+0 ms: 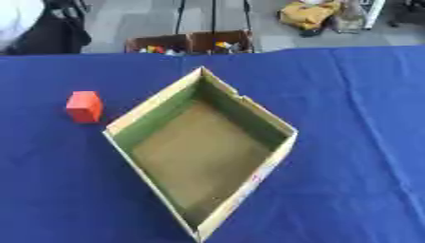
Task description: Pick up objects on the table and place them in the box.
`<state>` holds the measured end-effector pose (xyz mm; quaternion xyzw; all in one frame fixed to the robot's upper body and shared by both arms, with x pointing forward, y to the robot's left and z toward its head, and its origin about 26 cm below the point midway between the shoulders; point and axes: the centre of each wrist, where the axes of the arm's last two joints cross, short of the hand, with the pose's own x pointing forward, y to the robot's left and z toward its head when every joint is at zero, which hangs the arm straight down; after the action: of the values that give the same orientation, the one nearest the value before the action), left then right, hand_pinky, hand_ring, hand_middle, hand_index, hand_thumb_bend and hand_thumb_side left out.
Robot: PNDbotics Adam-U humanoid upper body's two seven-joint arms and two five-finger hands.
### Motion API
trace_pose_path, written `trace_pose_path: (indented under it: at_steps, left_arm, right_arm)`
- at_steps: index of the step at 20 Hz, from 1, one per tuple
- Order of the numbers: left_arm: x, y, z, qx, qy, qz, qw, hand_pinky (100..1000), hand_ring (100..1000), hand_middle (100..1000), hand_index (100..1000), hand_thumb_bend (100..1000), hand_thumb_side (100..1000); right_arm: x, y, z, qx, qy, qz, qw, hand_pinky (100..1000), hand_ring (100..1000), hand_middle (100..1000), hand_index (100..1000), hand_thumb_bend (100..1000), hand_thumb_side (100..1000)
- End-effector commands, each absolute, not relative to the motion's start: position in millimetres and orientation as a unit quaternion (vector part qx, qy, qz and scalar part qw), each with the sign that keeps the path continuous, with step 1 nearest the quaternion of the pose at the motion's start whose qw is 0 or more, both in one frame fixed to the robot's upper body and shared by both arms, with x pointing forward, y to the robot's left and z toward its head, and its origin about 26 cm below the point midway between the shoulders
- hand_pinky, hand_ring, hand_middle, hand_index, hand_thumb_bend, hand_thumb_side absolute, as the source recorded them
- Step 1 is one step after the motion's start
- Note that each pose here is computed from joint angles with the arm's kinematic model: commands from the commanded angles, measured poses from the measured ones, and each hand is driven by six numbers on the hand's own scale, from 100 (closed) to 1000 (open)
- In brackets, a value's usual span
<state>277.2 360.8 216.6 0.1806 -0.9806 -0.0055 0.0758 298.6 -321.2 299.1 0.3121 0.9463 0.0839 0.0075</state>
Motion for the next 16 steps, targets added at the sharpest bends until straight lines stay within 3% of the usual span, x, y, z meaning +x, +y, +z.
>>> trace_pose_path:
  at_steps: [1,13,16]
  left_arm:
    - [275,362,226,0.185,-0.981,-0.019,0.062,693,784,810,933,100,957]
    - [269,373,228,0.223,-0.970,-0.050,0.082,688,774,829,958,100,923]
    - [266,378,234,0.248,-0.961,-0.075,0.096,655,707,812,987,100,979]
  right_arm:
    - [294,-322,308,0.308,0.948,0.080,0.024,750,739,799,775,100,712]
    - [294,-321,306,0.308,0.948,0.080,0.016,750,740,799,775,100,706]
    - [294,-321,306,0.308,0.948,0.077,0.012,750,740,799,775,100,708]
